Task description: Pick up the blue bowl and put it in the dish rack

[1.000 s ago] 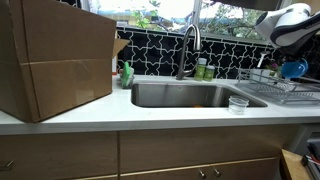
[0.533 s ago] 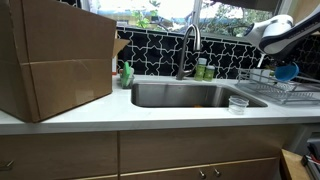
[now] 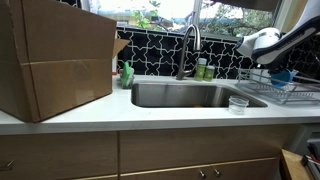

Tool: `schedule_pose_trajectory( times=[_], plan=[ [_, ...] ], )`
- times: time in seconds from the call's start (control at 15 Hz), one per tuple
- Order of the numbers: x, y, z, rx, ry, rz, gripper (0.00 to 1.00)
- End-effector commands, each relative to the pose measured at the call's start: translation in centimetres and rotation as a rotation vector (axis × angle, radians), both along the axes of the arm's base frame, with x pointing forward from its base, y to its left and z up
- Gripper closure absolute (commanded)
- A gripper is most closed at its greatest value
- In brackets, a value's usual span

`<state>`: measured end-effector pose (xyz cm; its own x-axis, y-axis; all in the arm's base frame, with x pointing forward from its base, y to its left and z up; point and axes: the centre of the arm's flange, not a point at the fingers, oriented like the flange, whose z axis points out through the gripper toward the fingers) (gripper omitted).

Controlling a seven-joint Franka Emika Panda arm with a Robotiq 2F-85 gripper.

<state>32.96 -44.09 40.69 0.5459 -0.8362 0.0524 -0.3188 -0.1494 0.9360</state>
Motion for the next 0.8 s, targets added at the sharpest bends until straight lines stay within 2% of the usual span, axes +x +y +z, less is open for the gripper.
schedule_pose_trajectory(
  times=[0.0,0.27,0.73],
  plan=[
    [-0.3,0.1,-1.5,-0.005,0.017,-0.014,0.99],
    [-0.2,-0.3,-2.8,0.029,0.067,-0.013,0.99],
    [0.8,0.1,-5.5,0.028,0.142,-0.016,0.99]
  ],
)
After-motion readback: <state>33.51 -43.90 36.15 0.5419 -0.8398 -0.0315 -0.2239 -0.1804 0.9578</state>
